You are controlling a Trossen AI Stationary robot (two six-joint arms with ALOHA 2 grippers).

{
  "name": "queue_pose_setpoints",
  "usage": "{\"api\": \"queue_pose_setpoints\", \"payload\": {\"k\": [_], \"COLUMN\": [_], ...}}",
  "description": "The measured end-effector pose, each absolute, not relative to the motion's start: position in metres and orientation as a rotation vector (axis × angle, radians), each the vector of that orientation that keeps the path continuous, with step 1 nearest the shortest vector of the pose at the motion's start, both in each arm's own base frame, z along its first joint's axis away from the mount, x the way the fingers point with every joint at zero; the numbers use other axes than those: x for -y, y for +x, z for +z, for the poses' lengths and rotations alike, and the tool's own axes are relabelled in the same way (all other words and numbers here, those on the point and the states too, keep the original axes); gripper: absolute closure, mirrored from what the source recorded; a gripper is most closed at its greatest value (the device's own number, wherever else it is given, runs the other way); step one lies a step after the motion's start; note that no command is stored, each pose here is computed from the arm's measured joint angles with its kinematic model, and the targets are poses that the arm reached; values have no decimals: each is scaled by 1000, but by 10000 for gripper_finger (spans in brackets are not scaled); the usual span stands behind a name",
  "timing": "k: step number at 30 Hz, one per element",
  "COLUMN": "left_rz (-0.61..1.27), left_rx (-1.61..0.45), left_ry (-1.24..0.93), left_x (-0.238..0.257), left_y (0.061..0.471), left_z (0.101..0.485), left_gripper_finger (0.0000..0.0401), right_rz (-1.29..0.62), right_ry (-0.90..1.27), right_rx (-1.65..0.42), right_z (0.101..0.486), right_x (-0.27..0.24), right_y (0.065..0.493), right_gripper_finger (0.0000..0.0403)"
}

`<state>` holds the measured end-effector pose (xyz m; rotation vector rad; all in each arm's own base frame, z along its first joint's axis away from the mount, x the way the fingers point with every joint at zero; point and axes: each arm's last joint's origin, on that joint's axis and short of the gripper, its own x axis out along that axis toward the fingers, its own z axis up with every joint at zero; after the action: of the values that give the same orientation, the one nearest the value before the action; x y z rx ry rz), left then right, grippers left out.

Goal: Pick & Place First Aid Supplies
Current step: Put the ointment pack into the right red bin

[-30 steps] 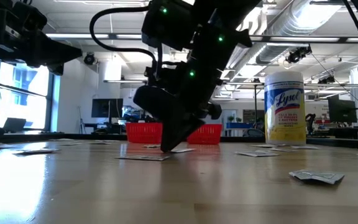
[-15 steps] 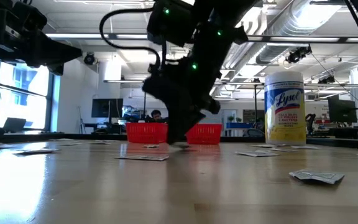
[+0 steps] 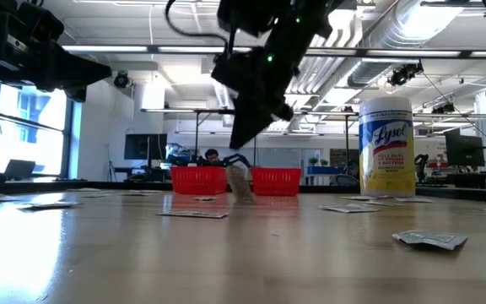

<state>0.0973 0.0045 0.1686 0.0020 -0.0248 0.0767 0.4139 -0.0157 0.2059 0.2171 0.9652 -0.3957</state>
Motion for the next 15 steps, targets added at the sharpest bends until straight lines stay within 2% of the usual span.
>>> {"api": "queue_pose_setpoints", "payload": {"k": [6, 10, 15], "left_rz": [77, 77, 77], "left_rx": [25, 25, 25], "left_ry": [2, 2, 2], "left_x": [-4, -4, -4], "left_y": [97, 97, 97], "left_z": [169, 169, 169], "left_gripper_finger": [400, 400, 400], "right_rz": [-502, -393, -251], "right_ry": [173, 193, 131], "right_rx": [-912, -940, -985], "right_z": [231, 227, 206], "right_x": [50, 60, 40], "right_y": [402, 403, 415], "right_gripper_finger": [401, 401, 391]}}
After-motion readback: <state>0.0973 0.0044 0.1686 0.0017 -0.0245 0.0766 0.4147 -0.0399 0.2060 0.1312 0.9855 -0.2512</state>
